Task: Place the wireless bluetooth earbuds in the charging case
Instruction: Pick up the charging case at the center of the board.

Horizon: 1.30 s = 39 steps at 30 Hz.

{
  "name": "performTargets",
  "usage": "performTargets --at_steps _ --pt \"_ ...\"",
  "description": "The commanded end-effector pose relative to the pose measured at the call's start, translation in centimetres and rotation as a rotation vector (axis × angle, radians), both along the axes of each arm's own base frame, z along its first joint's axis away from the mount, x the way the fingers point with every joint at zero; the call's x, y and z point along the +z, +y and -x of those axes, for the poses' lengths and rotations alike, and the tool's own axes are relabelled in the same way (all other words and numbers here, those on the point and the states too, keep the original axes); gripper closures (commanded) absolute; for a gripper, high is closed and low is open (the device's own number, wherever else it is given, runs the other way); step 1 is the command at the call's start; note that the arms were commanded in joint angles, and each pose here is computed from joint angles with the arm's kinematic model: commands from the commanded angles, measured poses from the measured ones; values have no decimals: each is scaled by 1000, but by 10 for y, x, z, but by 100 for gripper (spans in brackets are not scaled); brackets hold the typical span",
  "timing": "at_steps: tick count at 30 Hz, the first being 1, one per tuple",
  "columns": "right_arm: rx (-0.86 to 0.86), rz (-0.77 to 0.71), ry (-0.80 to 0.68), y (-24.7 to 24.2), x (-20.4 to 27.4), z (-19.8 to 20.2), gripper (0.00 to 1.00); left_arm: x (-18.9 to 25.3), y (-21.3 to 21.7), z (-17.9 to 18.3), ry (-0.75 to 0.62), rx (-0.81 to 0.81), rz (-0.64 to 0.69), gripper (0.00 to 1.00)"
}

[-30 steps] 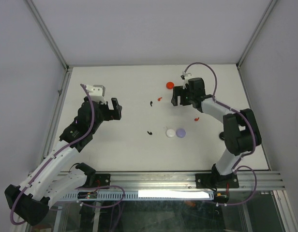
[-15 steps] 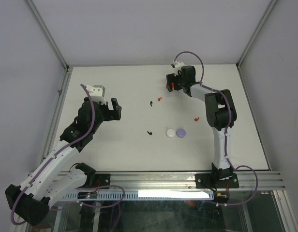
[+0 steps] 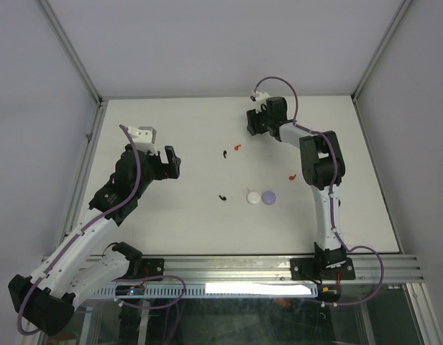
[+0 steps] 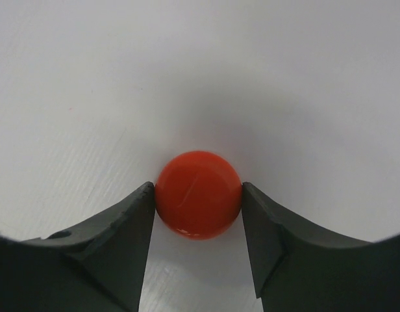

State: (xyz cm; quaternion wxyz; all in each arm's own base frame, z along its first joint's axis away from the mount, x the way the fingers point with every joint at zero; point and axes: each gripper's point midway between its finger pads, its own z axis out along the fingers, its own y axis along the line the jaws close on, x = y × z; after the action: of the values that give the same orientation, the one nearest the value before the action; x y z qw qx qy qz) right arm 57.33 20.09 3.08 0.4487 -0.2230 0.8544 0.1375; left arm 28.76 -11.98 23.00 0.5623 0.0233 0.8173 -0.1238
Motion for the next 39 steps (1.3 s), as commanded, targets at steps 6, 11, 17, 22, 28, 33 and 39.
performTargets --at_steps 6,11,17,22,28,33,39 --pt "25 25 -88 3 32 -12 51 13 -7 -3 -41 -32 51 9" --pt "35 -30 -155 12 77 8 53 18 -7 -4 -43 -33 79 9" --pt "38 -87 -216 30 113 56 54 29 -14 -4 -48 -52 135 9" --pt "46 -147 -245 46 128 108 54 50 -34 5 -50 -137 240 9" --pt "68 -247 -321 69 162 167 54 59 -47 13 -28 -180 346 9" --pt "82 -330 -401 84 195 212 55 60 -62 17 21 -210 469 13" --pt "145 -423 -474 97 217 262 55 53 -78 23 64 -265 592 18"
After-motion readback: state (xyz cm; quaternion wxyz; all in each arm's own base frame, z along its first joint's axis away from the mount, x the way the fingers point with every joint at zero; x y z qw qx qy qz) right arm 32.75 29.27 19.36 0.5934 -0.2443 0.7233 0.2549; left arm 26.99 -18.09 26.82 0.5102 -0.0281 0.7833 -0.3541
